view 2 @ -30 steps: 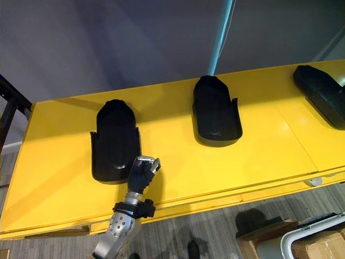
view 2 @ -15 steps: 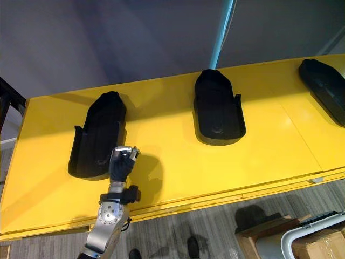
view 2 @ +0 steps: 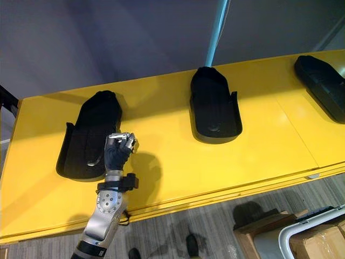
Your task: Walk over and take plastic housings, then place them on the shelf
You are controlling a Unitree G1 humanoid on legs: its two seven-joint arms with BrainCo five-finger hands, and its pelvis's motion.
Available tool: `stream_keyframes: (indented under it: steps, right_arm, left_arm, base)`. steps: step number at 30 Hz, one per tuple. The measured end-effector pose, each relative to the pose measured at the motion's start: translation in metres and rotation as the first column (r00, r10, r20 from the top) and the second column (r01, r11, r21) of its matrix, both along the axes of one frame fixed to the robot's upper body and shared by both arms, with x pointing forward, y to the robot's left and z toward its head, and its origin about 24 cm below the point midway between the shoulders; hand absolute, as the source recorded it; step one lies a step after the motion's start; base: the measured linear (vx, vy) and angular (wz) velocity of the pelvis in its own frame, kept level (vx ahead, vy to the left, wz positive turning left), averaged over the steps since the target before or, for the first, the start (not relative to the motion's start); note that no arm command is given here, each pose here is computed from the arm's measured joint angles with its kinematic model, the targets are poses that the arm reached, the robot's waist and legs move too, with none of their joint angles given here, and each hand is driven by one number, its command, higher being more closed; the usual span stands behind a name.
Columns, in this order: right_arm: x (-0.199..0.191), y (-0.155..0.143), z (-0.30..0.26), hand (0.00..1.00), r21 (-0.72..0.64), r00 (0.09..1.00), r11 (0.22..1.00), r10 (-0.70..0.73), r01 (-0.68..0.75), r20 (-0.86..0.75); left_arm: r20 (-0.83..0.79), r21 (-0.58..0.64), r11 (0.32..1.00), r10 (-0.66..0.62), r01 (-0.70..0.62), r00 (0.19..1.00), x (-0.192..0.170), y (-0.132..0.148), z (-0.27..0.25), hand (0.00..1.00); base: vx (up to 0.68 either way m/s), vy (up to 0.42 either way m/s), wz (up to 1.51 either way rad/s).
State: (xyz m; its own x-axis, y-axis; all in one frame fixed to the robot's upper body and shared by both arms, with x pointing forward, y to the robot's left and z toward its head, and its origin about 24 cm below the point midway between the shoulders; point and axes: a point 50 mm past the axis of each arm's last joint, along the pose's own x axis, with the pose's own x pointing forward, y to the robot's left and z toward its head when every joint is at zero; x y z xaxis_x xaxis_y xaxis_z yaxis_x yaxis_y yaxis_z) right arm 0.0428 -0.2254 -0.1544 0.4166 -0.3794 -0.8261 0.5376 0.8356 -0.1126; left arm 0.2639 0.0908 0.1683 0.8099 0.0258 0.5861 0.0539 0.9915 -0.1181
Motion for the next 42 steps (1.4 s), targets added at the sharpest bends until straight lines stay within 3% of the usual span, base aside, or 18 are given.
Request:
stream_keyframes:
  steps: [3,8,17,22,31,42]
  right_arm:
    - [-0.002,0.001,-0.001,0.0,0.01,1.0,1.0,0.0,0.0,-0.005]
    - [-0.004,0.0,-0.001,0.0,0.012,1.0,1.0,0.002,-0.002,-0.01]
    - [-0.012,0.0,-0.005,0.0,0.03,0.999,0.999,0.014,-0.013,-0.048]
    - [-0.017,0.0,-0.005,0.0,0.033,0.998,0.999,0.024,-0.022,-0.066]
    - [-0.023,0.001,-0.006,0.0,0.041,0.995,0.998,0.047,-0.044,-0.087]
    - [-0.022,0.002,-0.005,0.0,0.046,0.993,0.996,0.078,-0.074,-0.087]
  left_arm:
    - [0.123,-0.025,0.999,-0.02,0.023,0.992,-0.015,0.003,0.02,0.0]
    - [0.206,-0.092,0.993,0.085,-0.067,0.975,-0.036,0.03,0.029,0.0]
    - [-0.064,-0.05,0.91,0.408,-0.411,0.911,-0.059,0.086,-0.028,0.0]
    - [-0.187,0.0,0.879,0.469,-0.477,0.863,-0.071,0.1,-0.05,0.0]
    - [-0.294,0.105,0.85,0.523,-0.517,0.8,-0.074,0.106,-0.073,0.0]
    - [-0.45,0.045,0.923,0.36,-0.382,0.817,-0.06,0.105,-0.104,0.0]
  base:
    - [0.0,0.0,0.0]
    - [-0.02,-0.005,0.1]
    - [0.0,0.0,0.16]
    - [-0.02,0.003,0.12]
    - [0.0,0.001,-0.02]
    - [0.01,0.003,-0.1]
